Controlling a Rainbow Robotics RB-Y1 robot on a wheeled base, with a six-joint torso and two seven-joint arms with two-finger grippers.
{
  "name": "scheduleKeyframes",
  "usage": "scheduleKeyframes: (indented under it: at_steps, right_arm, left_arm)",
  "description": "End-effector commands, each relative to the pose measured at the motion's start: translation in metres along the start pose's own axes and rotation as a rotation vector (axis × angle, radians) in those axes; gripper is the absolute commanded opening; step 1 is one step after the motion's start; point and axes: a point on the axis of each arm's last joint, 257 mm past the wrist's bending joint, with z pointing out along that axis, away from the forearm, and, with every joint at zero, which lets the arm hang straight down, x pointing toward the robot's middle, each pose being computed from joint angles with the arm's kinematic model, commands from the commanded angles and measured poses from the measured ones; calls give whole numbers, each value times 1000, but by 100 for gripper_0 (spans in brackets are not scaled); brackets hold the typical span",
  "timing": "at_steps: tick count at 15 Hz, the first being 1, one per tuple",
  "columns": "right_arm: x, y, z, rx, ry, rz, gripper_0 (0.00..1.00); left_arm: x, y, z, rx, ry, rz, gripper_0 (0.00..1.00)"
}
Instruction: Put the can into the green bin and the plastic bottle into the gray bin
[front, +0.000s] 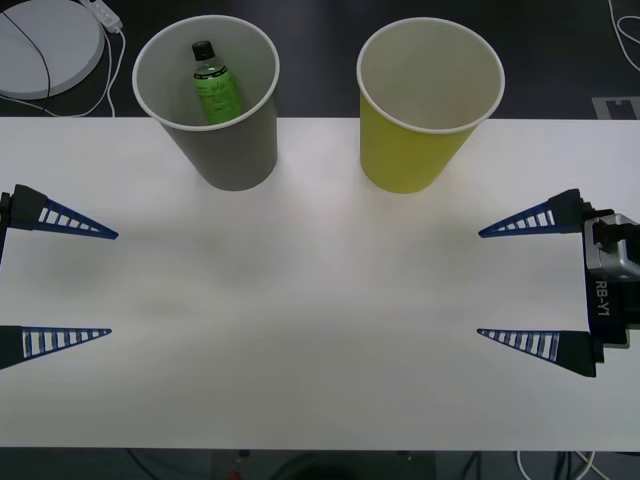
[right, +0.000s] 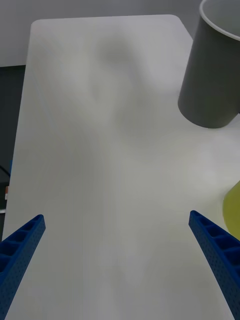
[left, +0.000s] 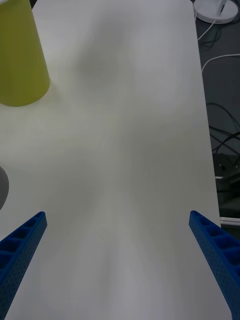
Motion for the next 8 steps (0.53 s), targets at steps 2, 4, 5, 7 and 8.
scheduleKeyframes:
  at_steps: [2, 4, 5, 7, 8]
  right_arm:
    - [2, 1, -1, -1, 1, -3, 100]
    - [2, 1, -1, -1, 1, -4, 100]
    - [2, 3, -1, -3, 1, 1, 100]
    - [3, 5, -2, -9, 4, 3, 100]
    - [4, 4, -2, -8, 6, 0, 100]
  left_arm:
    - [0, 0, 0, 0, 0, 0, 100]
    - [0, 0, 0, 0, 0, 0, 100]
    - [0, 0, 0, 0, 0, 0, 100]
    - [0, 0, 0, 0, 0, 0, 100]
    - [0, 0, 0, 0, 0, 0, 100]
